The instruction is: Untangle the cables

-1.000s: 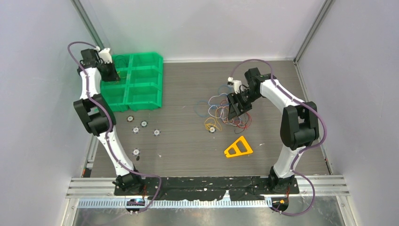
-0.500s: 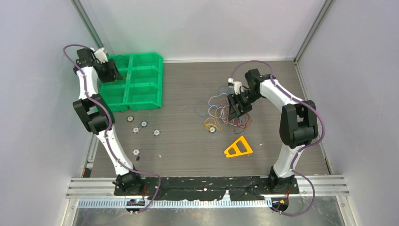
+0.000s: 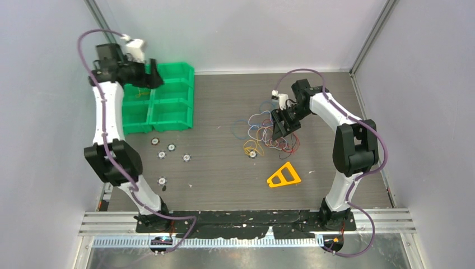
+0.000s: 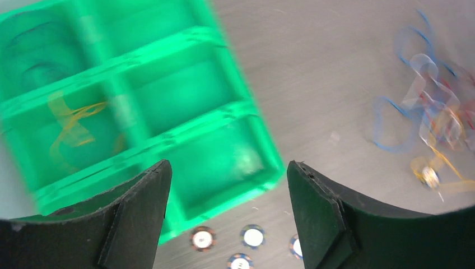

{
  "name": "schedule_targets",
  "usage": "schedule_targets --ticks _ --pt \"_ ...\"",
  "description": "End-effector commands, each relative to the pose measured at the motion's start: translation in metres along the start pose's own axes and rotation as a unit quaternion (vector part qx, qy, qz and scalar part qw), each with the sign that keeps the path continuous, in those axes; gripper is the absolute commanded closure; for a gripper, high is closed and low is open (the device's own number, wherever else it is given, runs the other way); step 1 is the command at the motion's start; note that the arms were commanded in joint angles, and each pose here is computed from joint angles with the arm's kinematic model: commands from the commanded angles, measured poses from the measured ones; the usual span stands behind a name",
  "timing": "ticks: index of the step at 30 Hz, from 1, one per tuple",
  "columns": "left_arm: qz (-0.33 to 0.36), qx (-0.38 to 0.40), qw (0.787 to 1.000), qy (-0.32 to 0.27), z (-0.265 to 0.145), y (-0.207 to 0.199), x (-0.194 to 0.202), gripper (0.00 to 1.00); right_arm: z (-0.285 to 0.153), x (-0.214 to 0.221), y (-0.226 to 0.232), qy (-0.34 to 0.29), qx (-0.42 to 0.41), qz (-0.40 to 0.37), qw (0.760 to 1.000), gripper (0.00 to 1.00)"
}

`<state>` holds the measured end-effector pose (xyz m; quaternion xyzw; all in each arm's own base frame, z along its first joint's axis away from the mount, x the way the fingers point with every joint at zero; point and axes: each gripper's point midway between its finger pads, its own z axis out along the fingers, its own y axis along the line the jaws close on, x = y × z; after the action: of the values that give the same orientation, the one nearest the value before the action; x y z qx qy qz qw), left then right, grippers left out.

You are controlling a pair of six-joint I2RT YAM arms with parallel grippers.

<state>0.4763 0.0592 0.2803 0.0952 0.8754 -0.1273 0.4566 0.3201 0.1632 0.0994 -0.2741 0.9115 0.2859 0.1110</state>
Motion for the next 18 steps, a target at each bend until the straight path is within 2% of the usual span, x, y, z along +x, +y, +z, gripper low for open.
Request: schedule_targets --ticks 1,4,9,14,18 --pt "0.054 0.156 0.982 0.093 0.02 -0.129 0.07 0.25 -0.008 -0.013 -0.003 -0.017 0.016 -0.01 1.0 0.33" --pt "0.039 0.234 0.965 0.114 0.035 -0.207 0.109 0.26 -0.011 -0.01 -0.006 -0.015 0.03 -0.012 0.999 0.33" --pt "0.041 0.341 0.924 0.167 0.044 -0.301 0.158 0.27 -0.012 0.003 -0.008 -0.005 0.04 -0.006 0.999 0.34" --pt "0.08 0.385 0.898 0.195 0.062 -0.345 0.193 0.26 -0.006 0.016 -0.007 0.009 0.036 0.011 0.999 0.35" --pt "0.155 0.414 0.882 0.165 0.066 -0.371 0.198 0.27 -0.003 0.02 -0.008 0.013 0.032 0.025 0.999 0.36"
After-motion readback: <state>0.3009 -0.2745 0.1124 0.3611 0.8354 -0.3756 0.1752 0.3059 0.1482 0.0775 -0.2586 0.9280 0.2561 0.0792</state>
